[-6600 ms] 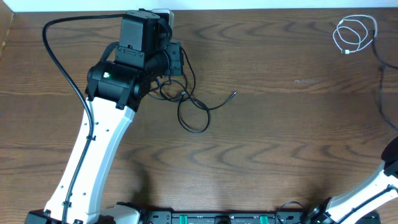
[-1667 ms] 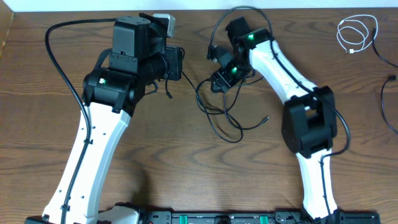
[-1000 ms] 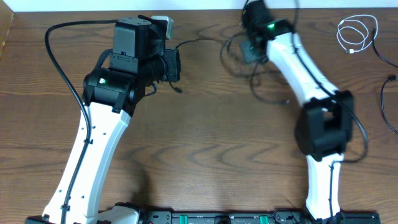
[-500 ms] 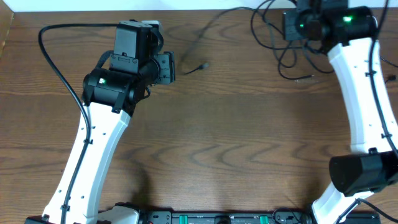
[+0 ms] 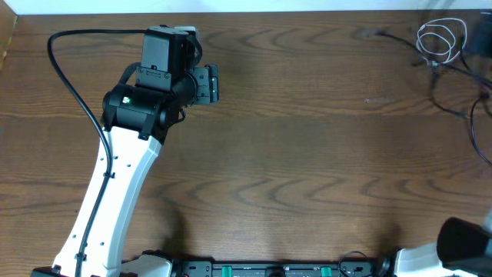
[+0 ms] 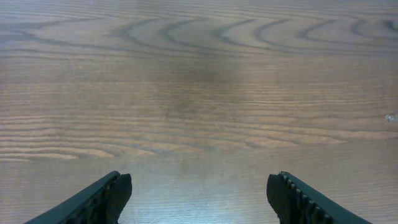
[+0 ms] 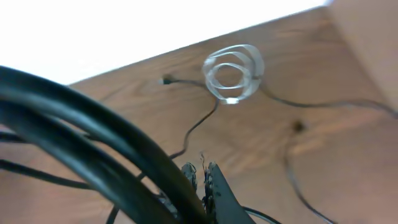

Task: Untangle cables
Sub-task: 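Carry the black cable to the far right corner with the right gripper, then release the black cable beside the white cable and raise the right gripper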

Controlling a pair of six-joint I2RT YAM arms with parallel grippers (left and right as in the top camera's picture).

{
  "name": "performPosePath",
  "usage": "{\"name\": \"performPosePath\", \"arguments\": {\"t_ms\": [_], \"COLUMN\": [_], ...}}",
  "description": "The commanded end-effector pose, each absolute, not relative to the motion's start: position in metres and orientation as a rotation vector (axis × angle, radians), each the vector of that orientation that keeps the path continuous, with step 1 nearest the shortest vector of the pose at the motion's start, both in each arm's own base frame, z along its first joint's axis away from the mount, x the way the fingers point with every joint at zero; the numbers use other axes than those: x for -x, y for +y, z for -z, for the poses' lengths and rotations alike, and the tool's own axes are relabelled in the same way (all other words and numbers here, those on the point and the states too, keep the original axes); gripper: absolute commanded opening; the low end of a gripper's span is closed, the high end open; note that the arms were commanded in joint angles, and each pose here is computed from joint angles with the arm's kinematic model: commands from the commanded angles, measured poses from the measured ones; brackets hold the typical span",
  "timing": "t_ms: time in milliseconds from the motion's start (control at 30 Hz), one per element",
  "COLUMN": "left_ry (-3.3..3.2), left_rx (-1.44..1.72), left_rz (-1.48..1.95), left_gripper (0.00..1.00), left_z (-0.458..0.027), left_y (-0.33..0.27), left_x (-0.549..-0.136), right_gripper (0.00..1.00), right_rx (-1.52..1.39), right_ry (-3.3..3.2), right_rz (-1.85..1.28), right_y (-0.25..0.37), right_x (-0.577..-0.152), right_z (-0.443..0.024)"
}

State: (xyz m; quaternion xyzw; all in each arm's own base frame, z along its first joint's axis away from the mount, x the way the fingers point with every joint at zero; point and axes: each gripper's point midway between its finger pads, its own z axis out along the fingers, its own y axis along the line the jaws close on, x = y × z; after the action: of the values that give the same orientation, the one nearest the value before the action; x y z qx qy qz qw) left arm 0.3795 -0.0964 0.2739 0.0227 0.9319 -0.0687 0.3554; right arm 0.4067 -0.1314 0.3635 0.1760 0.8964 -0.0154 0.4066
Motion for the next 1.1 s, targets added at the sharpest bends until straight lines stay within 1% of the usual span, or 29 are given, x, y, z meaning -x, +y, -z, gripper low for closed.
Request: {"name": "performPosePath", "arguments": {"t_ms": [0, 100, 133, 367, 500, 600, 667, 767, 800, 833, 867, 900, 967, 1000, 1033, 1067], "left_ry": [2.395, 2.396, 2.396, 2.396, 2.396, 2.396, 2.396, 2.396, 2.396, 2.396, 2.396, 2.396, 2.396, 2.396, 2.395, 2.395], "left_rx": [-0.047, -0.047, -0.047, -0.047, -0.047, -0.048, -0.048, -0.048, -0.048, -0.048, -0.048, -0.048, -0.048, -0.048, -0.048, -0.048], "left_rz": [0.168, 0.168, 0.168, 0.168, 0.168, 0.169, 0.169, 0.169, 0.169, 0.169, 0.169, 0.169, 0.169, 0.169, 0.169, 0.169], "left_gripper": [0.75, 0.75, 0.75, 0.75, 0.75, 0.75, 0.75, 0.75, 0.75, 0.75, 0.75, 0.75, 0.75, 0.75, 0.75, 0.75], "left_z": [-0.279, -0.278, -0.278, -0.278, -0.278, -0.278, -0.278, -0.278, -0.278, -0.278, -0.278, -0.278, -0.278, -0.278, -0.278, -0.278], "left_y": [-0.093, -0.093, -0.093, -0.093, -0.093, -0.093, -0.093, -0.093, -0.093, -0.093, -0.093, -0.093, -0.093, -0.093, -0.093, -0.093], "left_x": [-0.378, -0.378, -0.378, -0.378, -0.378, -0.378, -0.378, -0.378, -0.378, -0.378, -0.378, -0.378, -0.378, -0.378, -0.378, -0.378], "right_gripper": [0.01, 0.01, 0.01, 0.01, 0.01, 0.01, 0.01, 0.01, 0.03, 0.15, 0.24, 0.47, 0.71, 0.81, 0.87, 0.90], "right_rx": [-0.659, -0.915, -0.960, -1.158, -1.197, -1.204, -1.212, -1.239, -1.249, -1.260, -1.265, -1.278, -1.294, -1.299, -1.294, -1.289], "right_ry": [2.178, 2.095, 2.075, 1.969, 1.911, 1.912, 1.929, 1.992, 2.017, 2.051, 2.065, 2.093, 2.125, 2.134, 2.134, 2.132], "right_rz": [0.061, 0.193, 0.221, 0.338, 0.364, 0.366, 0.363, 0.345, 0.334, 0.311, 0.301, 0.287, 0.275, 0.273, 0.260, 0.253], "right_y": [-0.177, -0.240, -0.252, -0.311, -0.343, -0.359, -0.369, -0.381, -0.384, -0.386, -0.386, -0.387, -0.386, -0.385, -0.383, -0.382], "right_x": [-0.382, -0.349, -0.342, -0.316, -0.322, -0.335, -0.345, -0.361, -0.365, -0.371, -0.372, -0.374, -0.374, -0.373, -0.374, -0.374], "right_z": [-0.376, -0.374, -0.374, -0.368, -0.360, -0.344, -0.328, -0.289, -0.275, -0.256, -0.249, -0.236, -0.223, -0.221, -0.222, -0.224]}}
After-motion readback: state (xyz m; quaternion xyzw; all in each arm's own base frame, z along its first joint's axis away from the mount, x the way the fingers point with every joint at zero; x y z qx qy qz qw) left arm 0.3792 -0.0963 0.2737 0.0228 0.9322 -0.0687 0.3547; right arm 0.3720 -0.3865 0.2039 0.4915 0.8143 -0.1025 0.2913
